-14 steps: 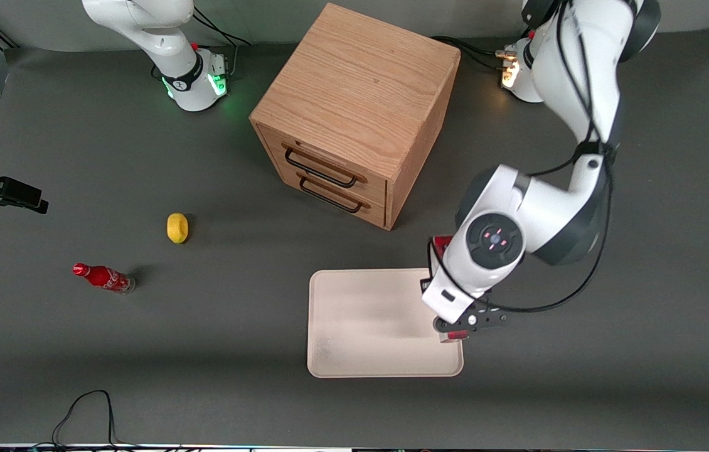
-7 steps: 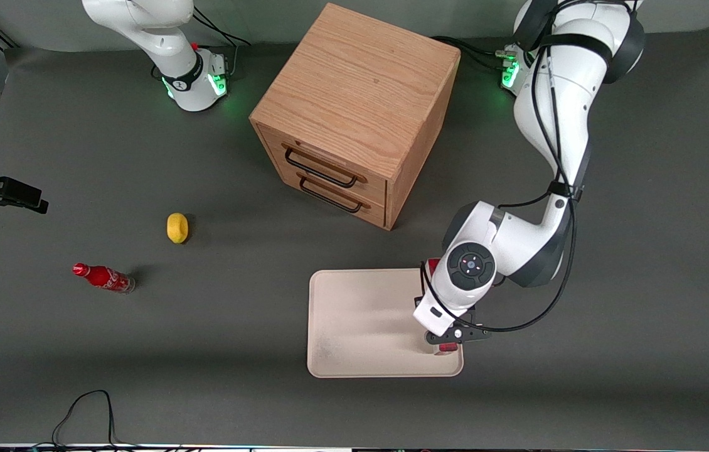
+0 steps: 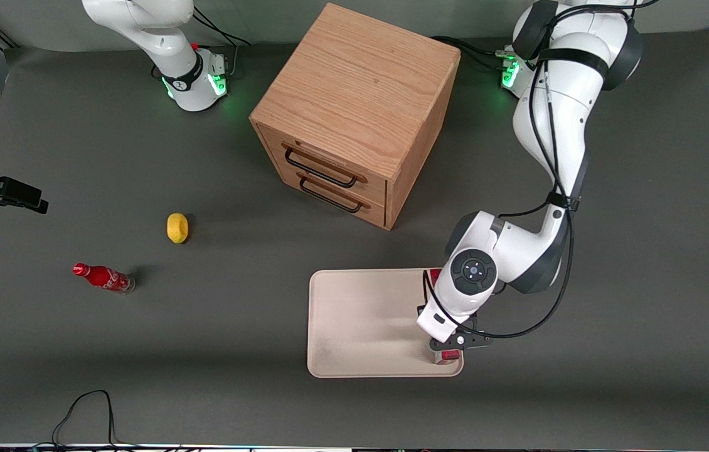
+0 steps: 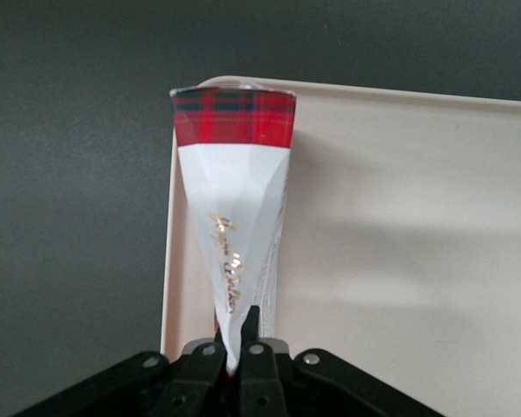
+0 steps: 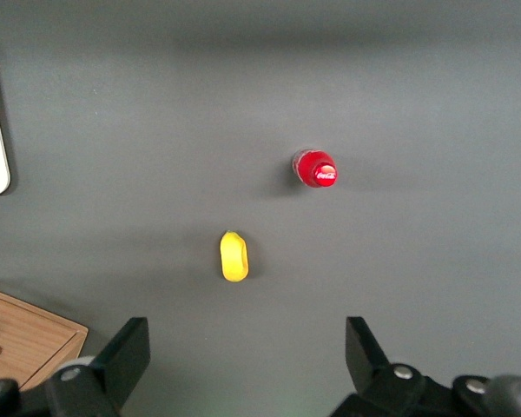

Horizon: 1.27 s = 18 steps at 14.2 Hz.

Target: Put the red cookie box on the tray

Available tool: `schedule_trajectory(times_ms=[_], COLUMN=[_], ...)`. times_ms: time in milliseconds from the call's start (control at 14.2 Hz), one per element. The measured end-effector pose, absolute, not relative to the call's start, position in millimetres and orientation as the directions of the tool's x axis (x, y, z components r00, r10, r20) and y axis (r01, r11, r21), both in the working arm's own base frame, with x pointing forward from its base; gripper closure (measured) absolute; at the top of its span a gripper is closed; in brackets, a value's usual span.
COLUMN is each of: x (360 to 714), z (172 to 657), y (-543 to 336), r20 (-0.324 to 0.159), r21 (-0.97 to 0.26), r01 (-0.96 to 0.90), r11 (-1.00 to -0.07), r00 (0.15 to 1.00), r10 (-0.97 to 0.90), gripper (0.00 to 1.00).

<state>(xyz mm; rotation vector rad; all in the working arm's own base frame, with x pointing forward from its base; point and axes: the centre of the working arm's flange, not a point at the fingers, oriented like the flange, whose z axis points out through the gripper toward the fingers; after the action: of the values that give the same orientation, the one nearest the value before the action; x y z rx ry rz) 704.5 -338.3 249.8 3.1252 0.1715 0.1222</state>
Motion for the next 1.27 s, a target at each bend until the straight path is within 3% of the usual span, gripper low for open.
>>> schedule_trajectory(times_ms=[141, 212, 635, 847, 988, 1271], x=[706, 706, 708, 703, 691, 647], z=[248, 247, 257, 309, 376, 526], y=[-338, -338, -338, -335, -330, -315], r20=[0.084, 0.084, 0.095, 0.062, 0.043, 0.073], r21=[0.019, 0.019, 0.025, -0.007, -0.030, -0.033], r01=[0.109, 0.109, 0.111, 0.118, 0.122, 0.126], r11=[-0.994, -0.994, -0.994, -0.993, -0.992, -0.992], r00=[0.990, 0.990, 0.989, 0.991, 0.992, 0.990], r10=[0.110, 0.111, 0.113, 0.118, 0.120, 0.123], gripper=[0.96, 0.91, 0.29, 0.00, 0.00, 0.00])
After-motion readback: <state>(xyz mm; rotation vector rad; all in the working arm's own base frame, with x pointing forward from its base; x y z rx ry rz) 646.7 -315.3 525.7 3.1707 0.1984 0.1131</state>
